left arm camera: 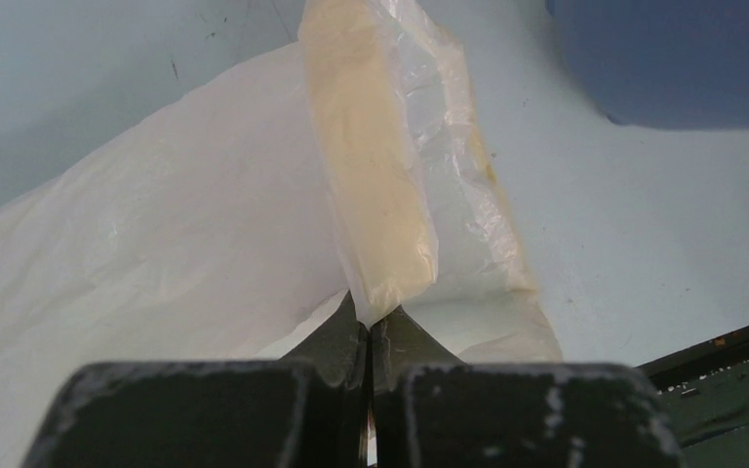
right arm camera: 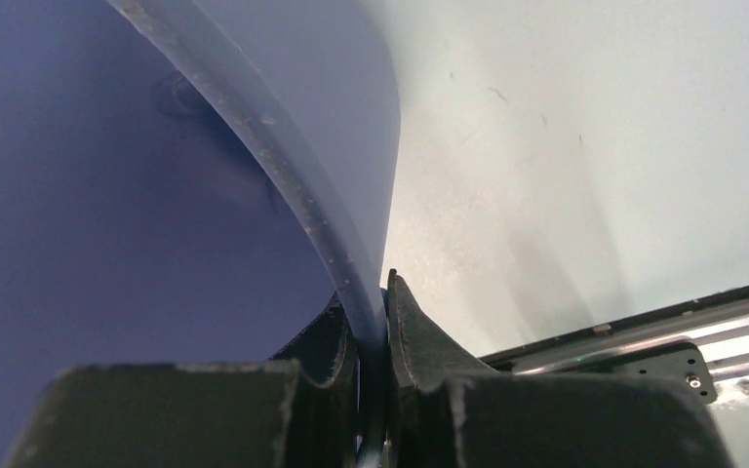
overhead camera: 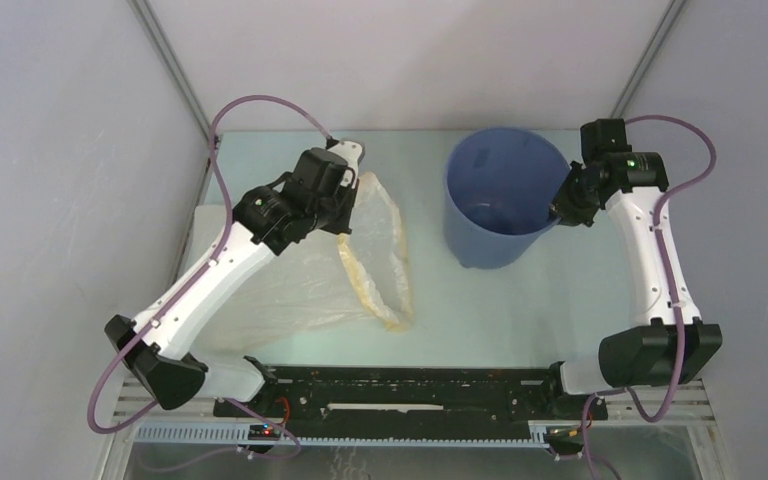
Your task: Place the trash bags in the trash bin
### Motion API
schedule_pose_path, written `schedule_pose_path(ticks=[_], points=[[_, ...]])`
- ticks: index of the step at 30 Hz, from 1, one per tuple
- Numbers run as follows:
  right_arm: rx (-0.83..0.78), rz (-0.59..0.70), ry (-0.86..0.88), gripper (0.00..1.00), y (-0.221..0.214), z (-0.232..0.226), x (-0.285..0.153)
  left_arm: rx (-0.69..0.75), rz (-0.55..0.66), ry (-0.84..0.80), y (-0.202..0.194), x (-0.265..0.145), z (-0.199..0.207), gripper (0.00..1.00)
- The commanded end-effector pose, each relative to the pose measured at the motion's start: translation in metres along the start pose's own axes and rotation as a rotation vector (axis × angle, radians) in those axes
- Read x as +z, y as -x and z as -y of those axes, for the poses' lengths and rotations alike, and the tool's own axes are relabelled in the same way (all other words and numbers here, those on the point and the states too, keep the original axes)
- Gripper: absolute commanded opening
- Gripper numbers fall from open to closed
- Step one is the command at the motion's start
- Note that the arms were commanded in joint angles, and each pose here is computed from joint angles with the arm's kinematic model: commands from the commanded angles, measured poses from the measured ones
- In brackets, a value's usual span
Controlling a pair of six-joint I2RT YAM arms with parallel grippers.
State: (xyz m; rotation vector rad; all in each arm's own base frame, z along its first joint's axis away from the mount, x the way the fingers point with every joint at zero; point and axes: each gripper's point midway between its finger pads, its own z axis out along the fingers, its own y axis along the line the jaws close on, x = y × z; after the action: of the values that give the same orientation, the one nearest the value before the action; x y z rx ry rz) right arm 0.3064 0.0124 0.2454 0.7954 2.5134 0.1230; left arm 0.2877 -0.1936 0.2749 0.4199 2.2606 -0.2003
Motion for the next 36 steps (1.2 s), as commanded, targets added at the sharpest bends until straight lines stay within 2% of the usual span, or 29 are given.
schedule_pose_path(ticks=[1,3,9,13,18,25,28,32,36], points=[[-0.062,0.025,0.072,0.0,-0.006,-0.001,-0.017,-0.067,0.081,0.023,0.017,-0.027,-0.01,0.0],[-0.095,0.005,0.084,0.0,-0.012,-0.001,-0.016,-0.071,0.086,0.025,0.017,-0.03,-0.011,0.0],[-0.217,-0.036,0.111,0.11,-0.022,-0.013,-0.014,-0.08,0.12,0.047,0.024,-0.039,-0.017,0.0],[-0.276,-0.057,0.109,0.31,-0.03,-0.016,-0.014,-0.1,0.155,0.09,0.029,-0.049,-0.027,0.0],[-0.313,-0.008,0.172,0.61,-0.028,-0.023,-0.034,-0.122,0.227,0.104,0.036,-0.061,-0.034,0.0],[-0.352,0.049,0.248,0.79,-0.019,-0.038,-0.07,-0.142,0.299,0.165,0.043,-0.081,-0.051,0.0],[-0.409,0.133,0.237,0.96,-0.011,-0.044,-0.092,-0.154,0.363,0.199,0.048,-0.101,-0.063,0.0],[-0.495,0.194,0.219,0.99,-0.007,-0.062,-0.115,-0.174,0.469,0.244,0.054,-0.131,-0.08,0.0],[-0.569,0.26,0.318,0.99,-0.015,-0.103,-0.143,-0.206,0.587,0.23,0.064,-0.167,-0.088,0.0]])
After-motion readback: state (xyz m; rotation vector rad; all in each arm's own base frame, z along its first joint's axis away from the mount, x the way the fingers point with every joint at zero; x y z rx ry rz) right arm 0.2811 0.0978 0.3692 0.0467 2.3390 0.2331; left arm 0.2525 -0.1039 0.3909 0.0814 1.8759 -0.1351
